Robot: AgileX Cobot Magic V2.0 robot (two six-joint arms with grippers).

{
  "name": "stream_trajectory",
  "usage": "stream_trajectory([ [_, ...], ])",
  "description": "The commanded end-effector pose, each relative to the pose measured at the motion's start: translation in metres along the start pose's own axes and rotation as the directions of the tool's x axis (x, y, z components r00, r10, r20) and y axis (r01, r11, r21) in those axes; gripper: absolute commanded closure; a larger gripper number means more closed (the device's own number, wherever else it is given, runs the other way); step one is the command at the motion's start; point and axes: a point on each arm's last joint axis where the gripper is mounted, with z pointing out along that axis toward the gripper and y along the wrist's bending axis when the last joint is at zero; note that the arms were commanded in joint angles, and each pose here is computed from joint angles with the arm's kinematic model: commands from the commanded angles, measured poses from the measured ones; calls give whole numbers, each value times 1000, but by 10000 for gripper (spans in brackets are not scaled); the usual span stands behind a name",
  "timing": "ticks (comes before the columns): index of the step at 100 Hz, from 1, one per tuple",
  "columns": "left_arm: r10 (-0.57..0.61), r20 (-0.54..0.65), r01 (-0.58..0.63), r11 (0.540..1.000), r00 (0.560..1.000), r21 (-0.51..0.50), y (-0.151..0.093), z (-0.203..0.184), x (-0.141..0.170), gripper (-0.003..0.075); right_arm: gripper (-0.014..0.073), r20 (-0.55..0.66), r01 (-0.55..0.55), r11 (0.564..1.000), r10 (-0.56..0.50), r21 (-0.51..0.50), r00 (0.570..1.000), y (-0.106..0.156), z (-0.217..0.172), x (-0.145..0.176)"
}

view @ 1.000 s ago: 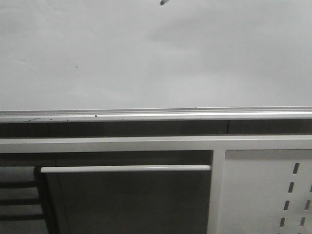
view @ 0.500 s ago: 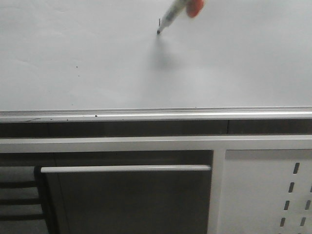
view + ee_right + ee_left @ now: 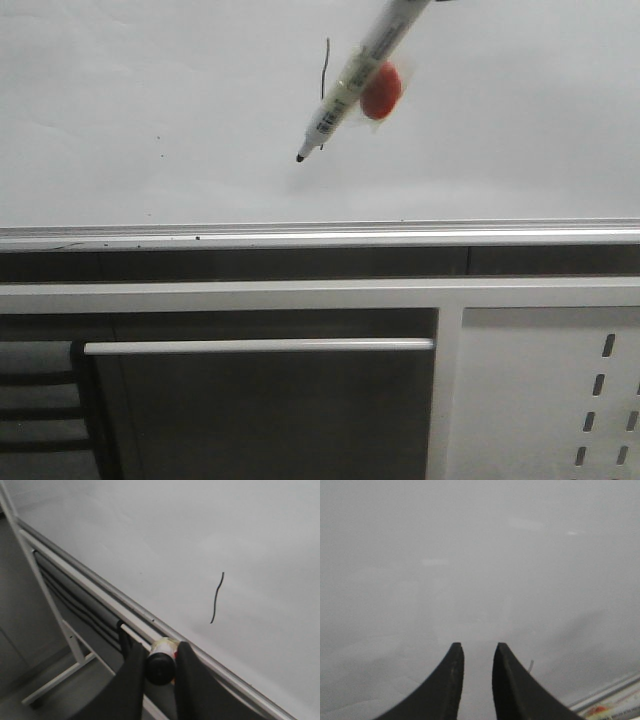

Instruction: Write number 1 on whiteboard

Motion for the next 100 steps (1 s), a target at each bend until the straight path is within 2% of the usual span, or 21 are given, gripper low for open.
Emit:
stream_trajectory([
  [1,37,-17,-36,997,999,73,-7,3,-6,542,638,53,25,999,-23,-22,998,-1,-15,-27],
  [17,53,-143,-25,981,988,192,-19,16,11,276,638,-6,31,995,-32,-93,999,-2,-23,-51],
  [24,63,-193,-15,971,979,240,-23,20,18,225,638,-17,36,993,-38,-113,999,-3,-26,-62],
  [39,124,-267,-26,939,956,342,-33,26,32,242,638,-68,48,981,-62,-186,996,0,-22,-81],
  [56,219,-232,-98,893,948,440,-52,31,30,314,638,-153,44,963,-86,-264,984,1,-6,-92],
  [73,260,-220,-135,877,940,461,-62,38,34,344,638,-165,50,955,-101,-292,981,2,-3,-102],
  [100,263,-223,-143,884,939,444,-62,43,36,356,638,-193,42,945,-110,-325,975,5,-6,-102],
])
